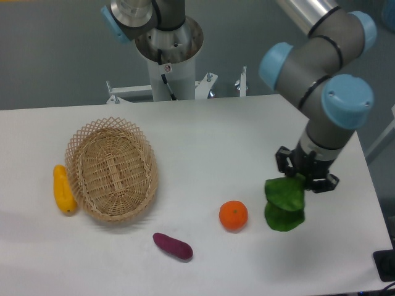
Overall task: Pick up the green vegetable from the basket
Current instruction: 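Hold the bok choy raised beside the tangerine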
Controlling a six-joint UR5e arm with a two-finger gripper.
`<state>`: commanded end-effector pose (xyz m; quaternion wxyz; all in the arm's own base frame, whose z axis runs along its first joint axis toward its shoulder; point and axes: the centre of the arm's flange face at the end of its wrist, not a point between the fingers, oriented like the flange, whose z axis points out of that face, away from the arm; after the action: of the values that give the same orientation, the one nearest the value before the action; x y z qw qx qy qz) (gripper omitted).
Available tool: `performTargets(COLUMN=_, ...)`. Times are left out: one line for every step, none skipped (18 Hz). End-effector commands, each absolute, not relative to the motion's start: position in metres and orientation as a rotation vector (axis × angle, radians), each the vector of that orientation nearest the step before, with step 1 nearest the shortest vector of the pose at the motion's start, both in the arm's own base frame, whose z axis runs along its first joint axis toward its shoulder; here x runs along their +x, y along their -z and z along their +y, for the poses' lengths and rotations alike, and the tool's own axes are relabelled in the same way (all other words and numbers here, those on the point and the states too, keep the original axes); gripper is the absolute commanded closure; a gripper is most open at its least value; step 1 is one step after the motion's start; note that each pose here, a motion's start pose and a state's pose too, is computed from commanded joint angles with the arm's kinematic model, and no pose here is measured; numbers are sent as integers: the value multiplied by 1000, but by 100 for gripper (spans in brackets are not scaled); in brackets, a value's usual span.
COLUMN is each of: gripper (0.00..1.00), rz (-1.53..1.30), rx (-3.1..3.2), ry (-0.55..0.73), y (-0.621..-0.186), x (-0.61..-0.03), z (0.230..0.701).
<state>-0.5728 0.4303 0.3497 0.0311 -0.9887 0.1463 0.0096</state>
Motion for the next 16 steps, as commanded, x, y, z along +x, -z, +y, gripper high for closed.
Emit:
performTargets(gripper=100, rz=483, rx=-3042, ry=-26, y=-347, x=-574, z=430)
performTargets(gripper=99, rz=502, rx=-3042, ry=-16, y=-340, x=-579, z=425)
performTargets(gripper=99, rz=510, rx=-3044, ry=-14, y=-339, x=-586, z=417)
performTargets(gripper=97, rz=538, rx=-3042, ry=-14, y=-338, x=-589, z=414)
performTargets(gripper=97, rz=561, rx=-3038, ry=-12, y=-336, x=-590, z=414)
performTargets(gripper=97, rz=574, rx=-3038, ry=-16, y=-337, x=-591, z=414)
performTargets(gripper=97, rz=579, rx=-3041, ry=-20, y=-338, x=-592, z=414)
performTargets(gripper=97, rz=581, rx=-3053, ry=-22, y=-337, x=-592, z=413)
performTargets(gripper=97, rz=582, rx=-3059, ry=-24, y=-337, x=-593, z=412)
performTargets(gripper=97, rz=584, rx=-3059, ry=-24, y=-337, x=-592, z=413)
performTargets(gripper=97, rz=584, rx=-3057, ry=-24, y=-337, x=-592, z=413)
performTargets(gripper=97, rz=584, rx=-3057, ry=-24, y=-337, x=-592, z=413)
performTargets(gripper=96, rz=584, rx=-3058, ry=-21, y=-337, x=-592, z=413)
performTargets(gripper=96, rz=584, rx=-3058, ry=-21, y=-337, x=-592, z=413)
performTargets(gripper=96, rz=584, rx=-3058, ry=-27, y=-338, x=-592, z=413)
performTargets(gripper=96, rz=592, rx=-3061, ry=-23, y=-336, x=-589, z=415)
